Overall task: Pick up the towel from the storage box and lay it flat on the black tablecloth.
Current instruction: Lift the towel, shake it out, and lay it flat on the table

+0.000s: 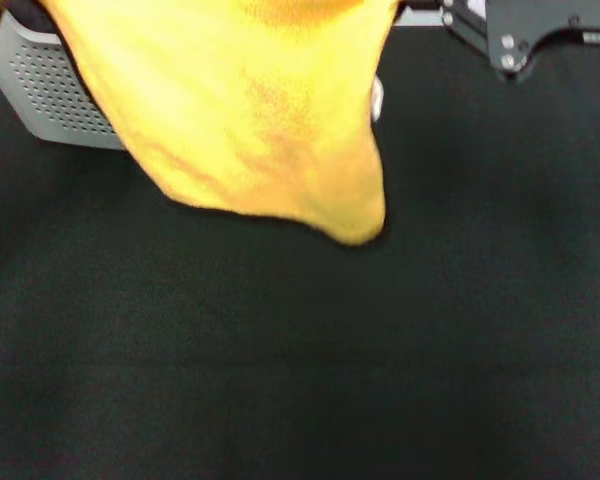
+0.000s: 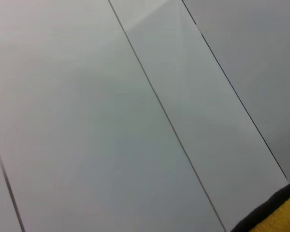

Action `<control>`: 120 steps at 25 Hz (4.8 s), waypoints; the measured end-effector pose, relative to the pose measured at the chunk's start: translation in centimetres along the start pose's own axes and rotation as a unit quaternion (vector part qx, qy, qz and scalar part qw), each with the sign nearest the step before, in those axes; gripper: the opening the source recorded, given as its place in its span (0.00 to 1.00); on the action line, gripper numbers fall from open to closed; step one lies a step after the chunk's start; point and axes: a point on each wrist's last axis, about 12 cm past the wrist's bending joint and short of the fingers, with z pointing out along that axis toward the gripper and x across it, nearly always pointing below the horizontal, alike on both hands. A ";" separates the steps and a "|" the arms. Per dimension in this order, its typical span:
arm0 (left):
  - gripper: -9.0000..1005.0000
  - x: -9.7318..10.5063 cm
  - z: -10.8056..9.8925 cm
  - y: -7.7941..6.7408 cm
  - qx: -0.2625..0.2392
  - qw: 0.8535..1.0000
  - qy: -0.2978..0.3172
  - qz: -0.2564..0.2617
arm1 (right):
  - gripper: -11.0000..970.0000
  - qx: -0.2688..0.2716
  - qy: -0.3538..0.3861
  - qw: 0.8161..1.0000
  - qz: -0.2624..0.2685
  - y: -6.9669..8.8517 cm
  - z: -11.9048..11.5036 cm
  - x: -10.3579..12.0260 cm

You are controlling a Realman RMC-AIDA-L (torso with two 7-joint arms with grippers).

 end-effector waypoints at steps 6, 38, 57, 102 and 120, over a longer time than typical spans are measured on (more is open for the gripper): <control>0.02 -0.5 0.4 0.6 -0.006 1.000 -0.011 0.006 | 0.02 0.008 -0.005 1.000 0.023 -1.2 0.5 -0.8; 0.02 0.7 -4.8 -2.5 -0.019 0.995 0.045 -0.088 | 0.02 -0.052 -0.001 0.989 0.136 1.8 -0.8 -3.4; 0.02 1.6 -6.2 -3.6 0.008 0.947 0.129 -0.293 | 0.02 -0.080 -0.023 0.959 0.273 5.2 -2.9 0.4; 0.02 3.6 4.8 -5.2 0.286 0.877 0.089 -0.374 | 0.02 -0.146 -0.031 0.916 0.372 3.6 -5.0 7.1; 0.02 0.7 2.2 -5.1 0.488 0.743 0.126 -0.441 | 0.02 -0.350 -0.085 0.869 0.340 7.5 -7.6 3.2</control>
